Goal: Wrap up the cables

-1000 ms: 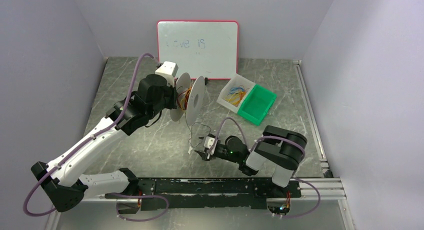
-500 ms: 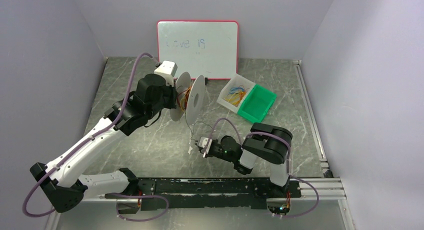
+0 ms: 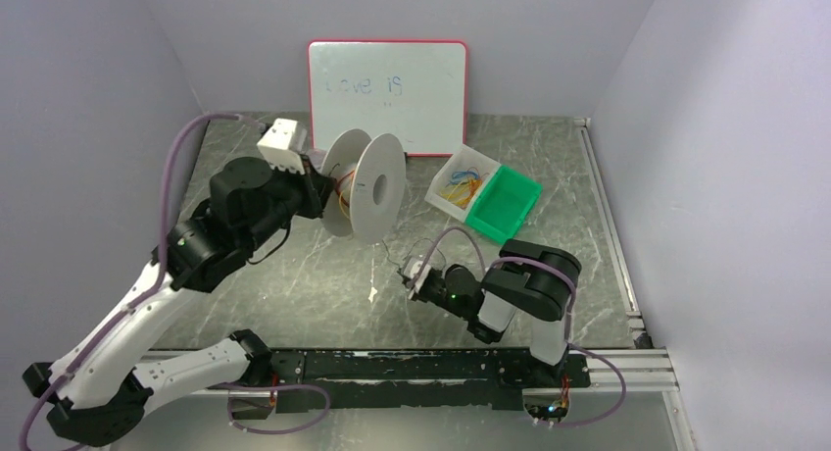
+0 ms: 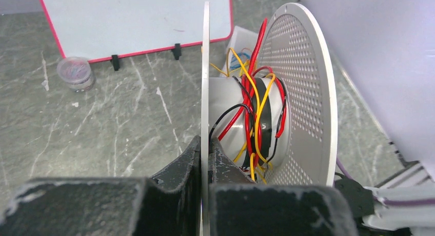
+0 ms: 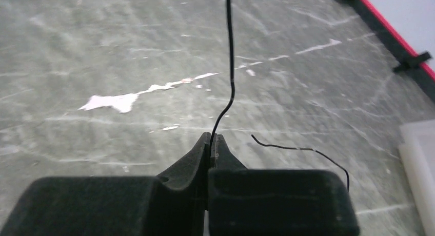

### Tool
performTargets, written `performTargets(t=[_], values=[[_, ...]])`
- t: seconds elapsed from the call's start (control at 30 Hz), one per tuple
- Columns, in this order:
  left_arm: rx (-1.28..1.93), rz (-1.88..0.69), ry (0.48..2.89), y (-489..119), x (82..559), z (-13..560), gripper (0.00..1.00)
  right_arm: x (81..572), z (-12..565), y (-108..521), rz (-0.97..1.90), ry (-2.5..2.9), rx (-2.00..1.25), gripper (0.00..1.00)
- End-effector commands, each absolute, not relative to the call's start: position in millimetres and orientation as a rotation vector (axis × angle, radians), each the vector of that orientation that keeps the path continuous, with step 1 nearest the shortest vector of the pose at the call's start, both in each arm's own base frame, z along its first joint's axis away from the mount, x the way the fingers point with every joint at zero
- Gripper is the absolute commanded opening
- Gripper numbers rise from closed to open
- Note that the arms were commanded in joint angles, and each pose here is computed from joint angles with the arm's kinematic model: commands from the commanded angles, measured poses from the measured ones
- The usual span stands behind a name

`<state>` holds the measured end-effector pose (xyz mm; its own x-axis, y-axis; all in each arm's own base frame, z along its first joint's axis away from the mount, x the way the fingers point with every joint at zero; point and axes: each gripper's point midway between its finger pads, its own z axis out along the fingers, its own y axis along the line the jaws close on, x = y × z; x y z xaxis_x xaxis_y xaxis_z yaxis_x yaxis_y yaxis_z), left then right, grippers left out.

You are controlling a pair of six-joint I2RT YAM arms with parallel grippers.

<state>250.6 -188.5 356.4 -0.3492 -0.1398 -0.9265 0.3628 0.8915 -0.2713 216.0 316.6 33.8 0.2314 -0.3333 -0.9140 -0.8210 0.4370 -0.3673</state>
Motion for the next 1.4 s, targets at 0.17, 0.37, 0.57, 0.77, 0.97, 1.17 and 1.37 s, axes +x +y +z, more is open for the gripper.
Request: performTargets(t=[0.17, 0.37, 0.57, 0.77, 0.97, 1.17, 1.37], values=[[0.175, -0.85, 1.639, -203, 216, 419, 0.07, 255, 72, 295, 0.56, 1.45, -0.843, 0.0], [0.269, -0.939, 1.61, -213, 199, 421, 0.07, 280, 73, 283, 0.59, 1.621, -0.758, 0.0], [0.323, -0.944, 1.614, -215, 192, 414, 0.07, 303, 95, 263, 0.604, 1.708, -0.632, 0.0], [0.448, -0.914, 1.607, -220, 188, 412, 0.07, 320, 110, 237, 0.569, 1.791, -0.526, 0.0], [0.535, -0.829, 1.657, -223, 195, 391, 0.07, 329, 127, 212, 0.503, 1.881, -0.397, 0.0], [0.664, -0.793, 1.679, -231, 196, 369, 0.07, 330, 165, 199, 0.468, 1.899, -0.338, 0.0], [0.821, -0.781, 1.729, -244, 195, 339, 0.07, 320, 193, 193, 0.464, 1.913, -0.34, 0.0]])
